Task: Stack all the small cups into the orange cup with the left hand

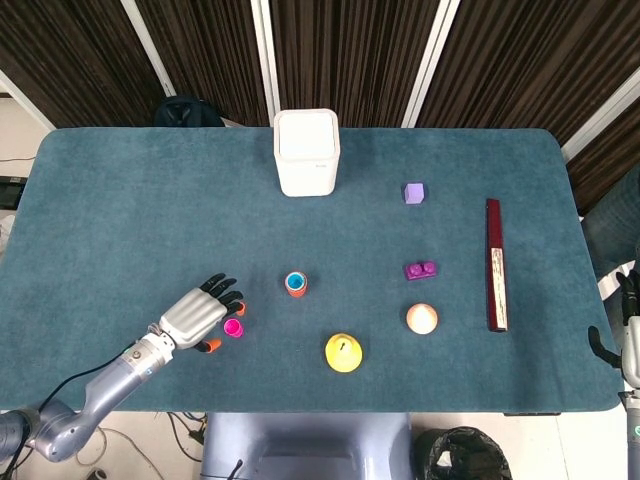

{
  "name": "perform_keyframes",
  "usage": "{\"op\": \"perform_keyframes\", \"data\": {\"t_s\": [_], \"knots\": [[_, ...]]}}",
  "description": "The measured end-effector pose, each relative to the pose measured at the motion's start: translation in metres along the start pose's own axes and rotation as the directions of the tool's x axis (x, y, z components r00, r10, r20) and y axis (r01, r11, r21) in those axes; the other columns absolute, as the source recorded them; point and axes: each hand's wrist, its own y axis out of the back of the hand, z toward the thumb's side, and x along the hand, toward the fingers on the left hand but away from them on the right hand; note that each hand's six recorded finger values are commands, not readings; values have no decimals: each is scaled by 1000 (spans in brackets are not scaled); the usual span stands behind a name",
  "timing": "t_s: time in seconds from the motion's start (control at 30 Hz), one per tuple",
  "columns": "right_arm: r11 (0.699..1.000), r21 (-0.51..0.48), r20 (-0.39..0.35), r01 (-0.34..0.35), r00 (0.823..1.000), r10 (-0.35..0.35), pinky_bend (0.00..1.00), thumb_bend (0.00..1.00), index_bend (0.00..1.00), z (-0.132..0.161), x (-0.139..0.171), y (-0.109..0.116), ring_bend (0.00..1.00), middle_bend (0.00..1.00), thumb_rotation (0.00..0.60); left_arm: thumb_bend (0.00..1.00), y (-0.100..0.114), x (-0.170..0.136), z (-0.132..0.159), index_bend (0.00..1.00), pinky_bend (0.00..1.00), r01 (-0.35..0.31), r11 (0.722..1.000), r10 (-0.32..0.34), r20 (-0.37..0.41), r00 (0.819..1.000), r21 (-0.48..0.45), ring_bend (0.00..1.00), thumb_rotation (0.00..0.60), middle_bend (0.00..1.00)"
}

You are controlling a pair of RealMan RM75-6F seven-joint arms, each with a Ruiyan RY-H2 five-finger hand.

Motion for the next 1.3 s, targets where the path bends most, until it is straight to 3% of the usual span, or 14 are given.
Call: {"op": "perform_keyframes", "data": {"t_s": [0.73,1.3], "knots": [[1000,-2,3,0,1000,0,0,430,59,-1,0,0,64,0,600,303,-8,16,11,445,0,5,1000,-5,3,1000,28,0,600,228],[1000,-4,2,-8,1000,8,0,430,59,-1,0,-1,64,0,600,305,-9,17,1,411,0,-1,999,3,-37,999,45,0,600,223]]}}
